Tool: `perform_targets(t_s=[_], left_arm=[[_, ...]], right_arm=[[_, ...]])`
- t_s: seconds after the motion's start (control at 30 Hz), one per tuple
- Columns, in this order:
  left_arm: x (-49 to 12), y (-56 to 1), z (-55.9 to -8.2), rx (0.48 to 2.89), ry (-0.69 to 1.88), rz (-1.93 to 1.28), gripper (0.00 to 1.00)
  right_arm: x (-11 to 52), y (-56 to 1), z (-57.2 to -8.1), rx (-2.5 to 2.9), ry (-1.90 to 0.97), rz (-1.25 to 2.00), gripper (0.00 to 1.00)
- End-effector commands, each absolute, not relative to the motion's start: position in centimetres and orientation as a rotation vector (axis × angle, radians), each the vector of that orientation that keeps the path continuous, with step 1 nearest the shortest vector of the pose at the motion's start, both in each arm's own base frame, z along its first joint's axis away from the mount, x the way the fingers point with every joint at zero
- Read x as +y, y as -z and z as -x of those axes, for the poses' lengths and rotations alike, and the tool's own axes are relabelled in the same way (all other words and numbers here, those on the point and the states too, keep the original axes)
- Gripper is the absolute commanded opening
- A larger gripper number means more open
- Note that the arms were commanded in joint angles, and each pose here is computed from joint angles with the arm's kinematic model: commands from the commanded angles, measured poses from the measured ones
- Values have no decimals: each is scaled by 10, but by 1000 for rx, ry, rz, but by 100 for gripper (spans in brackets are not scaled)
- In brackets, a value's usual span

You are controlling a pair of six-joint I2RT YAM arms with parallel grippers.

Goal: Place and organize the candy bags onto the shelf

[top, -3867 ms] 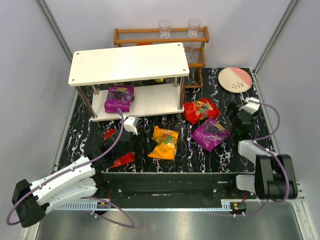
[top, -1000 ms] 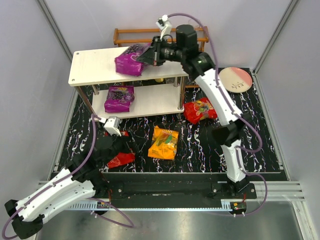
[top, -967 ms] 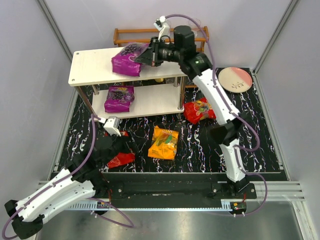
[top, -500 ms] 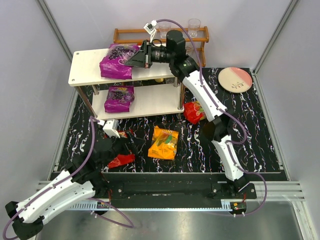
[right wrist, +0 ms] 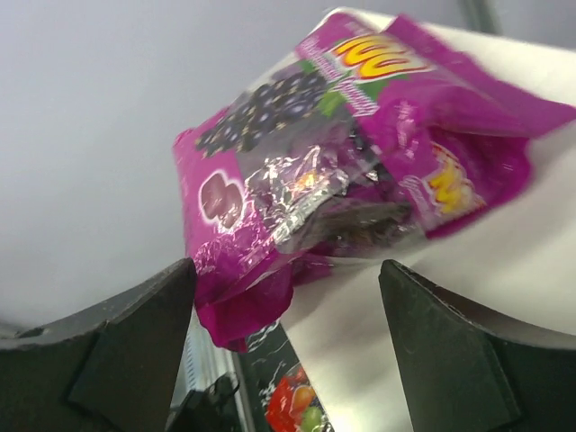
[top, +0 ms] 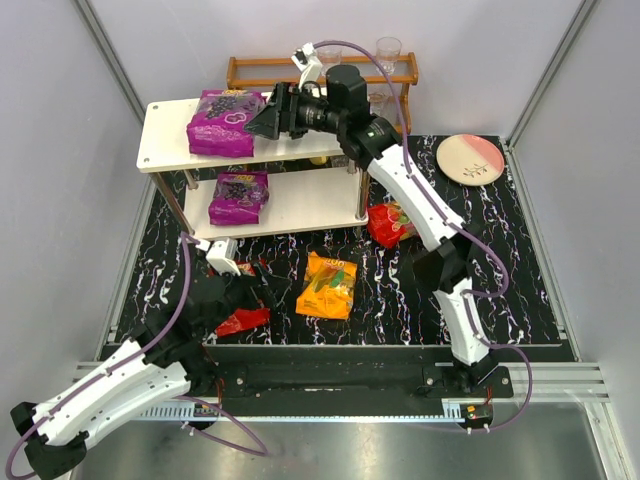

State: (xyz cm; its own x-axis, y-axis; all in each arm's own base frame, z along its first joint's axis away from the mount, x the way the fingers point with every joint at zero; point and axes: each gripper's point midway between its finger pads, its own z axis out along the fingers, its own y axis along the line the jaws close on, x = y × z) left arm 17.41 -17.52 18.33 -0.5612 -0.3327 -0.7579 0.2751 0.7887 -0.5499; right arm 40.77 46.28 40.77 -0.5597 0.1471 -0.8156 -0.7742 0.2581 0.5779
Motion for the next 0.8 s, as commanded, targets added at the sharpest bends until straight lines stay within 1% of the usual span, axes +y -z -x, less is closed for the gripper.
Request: perform_targets(t_s=[0.0, 0.17, 0.37, 0.43, 0.47, 0.5, 0.57, 0.6, 0.67, 0.77], left_arm=[[-178, -194, -180, 1980, 807, 51, 99], [-180, -195, -180, 1980, 811, 44, 99], [-178, -196, -179, 1975, 816, 49, 99], [-177, -196, -178, 1975, 812, 51, 99], [-177, -196, -178, 1975, 812, 51, 99], [-176, -197, -177, 1971, 816, 51, 99], [-175, -200, -177, 1963, 819, 54, 99], [-174, -200, -177, 1962, 819, 56, 99], [-172, -200, -175, 1960, 815, 56, 99], [-169, -201, -175, 1954, 813, 61, 99]], right_arm=[[425, -449, -424, 1681, -1187, 369, 88], [417, -440, -435, 1738, -1056, 172, 89], [440, -425, -432, 1757, -1041, 20, 88], [438, -424, -438, 1730, -974, -60, 88], [444, -426, -433, 1710, -968, -66, 86], [438, -425, -439, 1694, -915, -119, 84], [441, -426, -440, 1671, -895, -136, 76], [441, -426, -440, 1668, -896, -141, 74], [442, -428, -438, 1654, -908, -132, 72], [442, -440, -431, 1601, -940, -79, 74]])
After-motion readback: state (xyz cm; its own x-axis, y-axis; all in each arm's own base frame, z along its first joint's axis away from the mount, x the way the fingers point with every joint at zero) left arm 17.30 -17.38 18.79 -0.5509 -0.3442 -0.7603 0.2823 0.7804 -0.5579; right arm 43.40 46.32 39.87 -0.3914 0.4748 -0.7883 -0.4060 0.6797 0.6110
